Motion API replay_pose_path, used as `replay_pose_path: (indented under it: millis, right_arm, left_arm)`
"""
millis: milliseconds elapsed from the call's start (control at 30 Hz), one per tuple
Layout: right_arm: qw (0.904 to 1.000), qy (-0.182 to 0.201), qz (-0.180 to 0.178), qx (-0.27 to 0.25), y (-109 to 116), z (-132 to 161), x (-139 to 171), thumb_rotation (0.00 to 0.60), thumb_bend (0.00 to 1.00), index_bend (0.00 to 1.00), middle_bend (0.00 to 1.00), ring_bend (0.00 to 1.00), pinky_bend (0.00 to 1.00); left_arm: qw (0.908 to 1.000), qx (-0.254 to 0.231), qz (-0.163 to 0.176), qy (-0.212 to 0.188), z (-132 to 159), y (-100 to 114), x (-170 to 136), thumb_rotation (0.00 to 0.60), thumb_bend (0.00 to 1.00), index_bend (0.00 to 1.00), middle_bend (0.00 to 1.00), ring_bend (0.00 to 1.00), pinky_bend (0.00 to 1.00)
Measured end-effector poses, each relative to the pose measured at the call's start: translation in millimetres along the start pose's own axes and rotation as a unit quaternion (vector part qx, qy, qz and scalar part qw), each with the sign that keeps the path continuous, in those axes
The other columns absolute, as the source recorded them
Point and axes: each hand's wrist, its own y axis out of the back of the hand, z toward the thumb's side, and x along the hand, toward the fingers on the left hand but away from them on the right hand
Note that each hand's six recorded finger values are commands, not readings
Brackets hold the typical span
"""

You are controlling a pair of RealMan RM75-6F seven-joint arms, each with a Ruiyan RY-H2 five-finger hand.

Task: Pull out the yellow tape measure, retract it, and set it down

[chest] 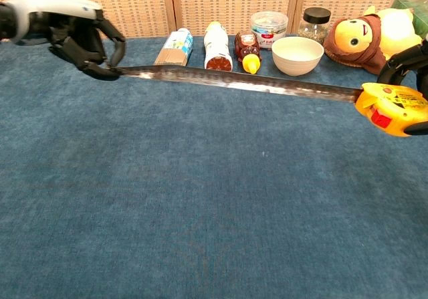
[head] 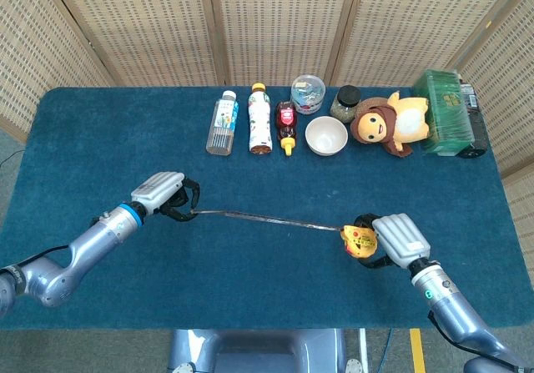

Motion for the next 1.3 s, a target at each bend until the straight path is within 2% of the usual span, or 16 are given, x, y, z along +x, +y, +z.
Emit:
replay_pose_path:
  millis: [333, 500, 900, 1300]
  right_arm:
    - [1.0, -0.01, -0.002, 0.0, 1, -9, 5, 0.503, 0.24, 0.52, 0.54, 0.54, 0.53]
    - [1.0, -0.009, -0.002, 0.0, 1, -9, 6, 0.503, 0.24, 0.52, 0.54, 0.54, 0.53]
    - [1.0, -0.006, -0.003, -0.001, 0, -6, 8, 0.504, 0.24, 0.52, 0.54, 0.54, 0.53]
    - [1.0, 0.004, -0.001, -0.005, -1, 2, 4, 0.502, 0.24, 0.52, 0.54, 0.54, 0.53]
  left_arm:
    - [0.9981, 0.0, 0.02, 0.059, -50, 16, -30, 0.6, 0.34, 0.68, 1.0, 1.0, 0.99]
    - [0.9974, -0.006, 0.025, 0.068, -57, 20, -36, 0.6, 0.34, 0.68, 1.0, 1.0, 0.99]
    - [0.9986, -0.01, 0.015, 0.05, -45, 11, -29, 0.6, 0.34, 0.68, 1.0, 1.0, 0.99]
    - [0.9999, -0.013, 0.005, 0.009, -10, -5, -8, 0.6, 0.34, 0.68, 1.0, 1.0, 0.99]
